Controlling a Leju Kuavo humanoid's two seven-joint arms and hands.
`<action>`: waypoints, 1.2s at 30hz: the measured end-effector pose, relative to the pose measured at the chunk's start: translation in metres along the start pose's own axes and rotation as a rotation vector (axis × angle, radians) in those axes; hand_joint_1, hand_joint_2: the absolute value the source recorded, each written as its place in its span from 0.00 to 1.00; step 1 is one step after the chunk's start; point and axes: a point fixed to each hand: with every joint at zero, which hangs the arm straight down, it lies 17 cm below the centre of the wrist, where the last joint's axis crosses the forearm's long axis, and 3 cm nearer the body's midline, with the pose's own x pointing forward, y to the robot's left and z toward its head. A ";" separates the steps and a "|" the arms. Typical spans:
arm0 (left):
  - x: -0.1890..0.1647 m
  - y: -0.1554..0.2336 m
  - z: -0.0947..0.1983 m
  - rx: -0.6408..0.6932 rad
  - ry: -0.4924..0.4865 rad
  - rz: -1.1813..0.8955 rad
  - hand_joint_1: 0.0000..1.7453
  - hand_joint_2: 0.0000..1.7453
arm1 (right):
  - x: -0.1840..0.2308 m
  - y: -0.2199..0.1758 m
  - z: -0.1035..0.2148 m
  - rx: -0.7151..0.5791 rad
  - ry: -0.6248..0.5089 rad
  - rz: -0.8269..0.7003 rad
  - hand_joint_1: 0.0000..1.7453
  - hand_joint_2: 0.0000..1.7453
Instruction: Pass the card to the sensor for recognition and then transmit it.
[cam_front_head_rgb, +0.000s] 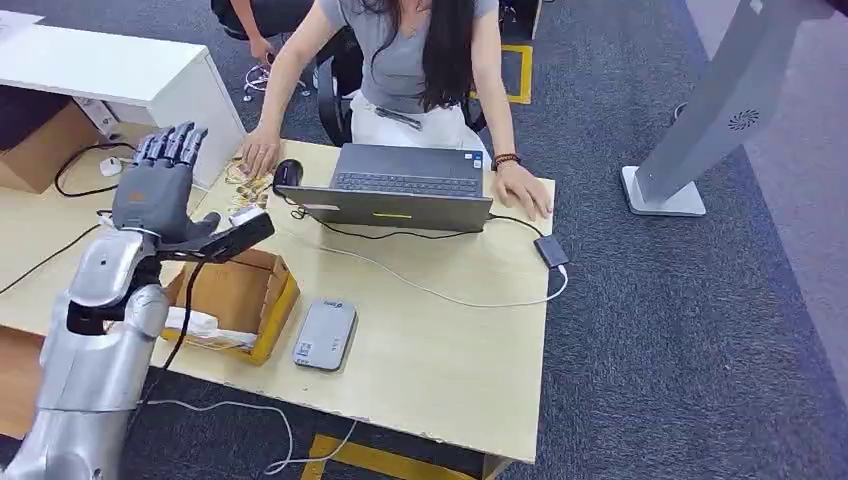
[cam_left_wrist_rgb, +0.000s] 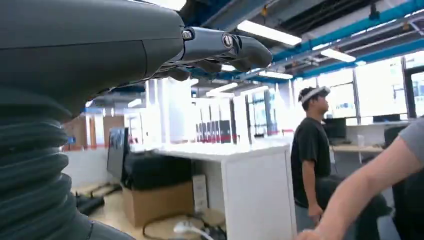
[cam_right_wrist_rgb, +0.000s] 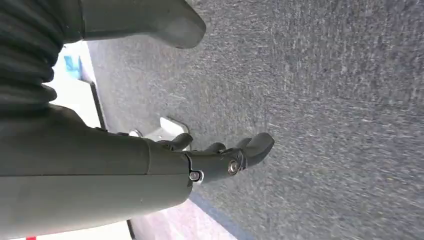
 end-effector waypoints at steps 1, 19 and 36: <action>0.001 0.004 -0.003 0.012 0.002 -0.034 0.00 1.00 | 0.001 -0.001 0.000 0.000 -0.003 0.009 0.00 1.00; 0.008 0.030 -0.014 0.097 0.040 -0.237 0.00 1.00 | 0.011 -0.006 0.002 0.006 -0.038 0.039 0.00 1.00; 0.007 0.016 -0.003 0.068 0.025 -0.252 1.00 1.00 | 0.030 -0.012 0.008 -0.013 -0.016 -0.081 0.00 1.00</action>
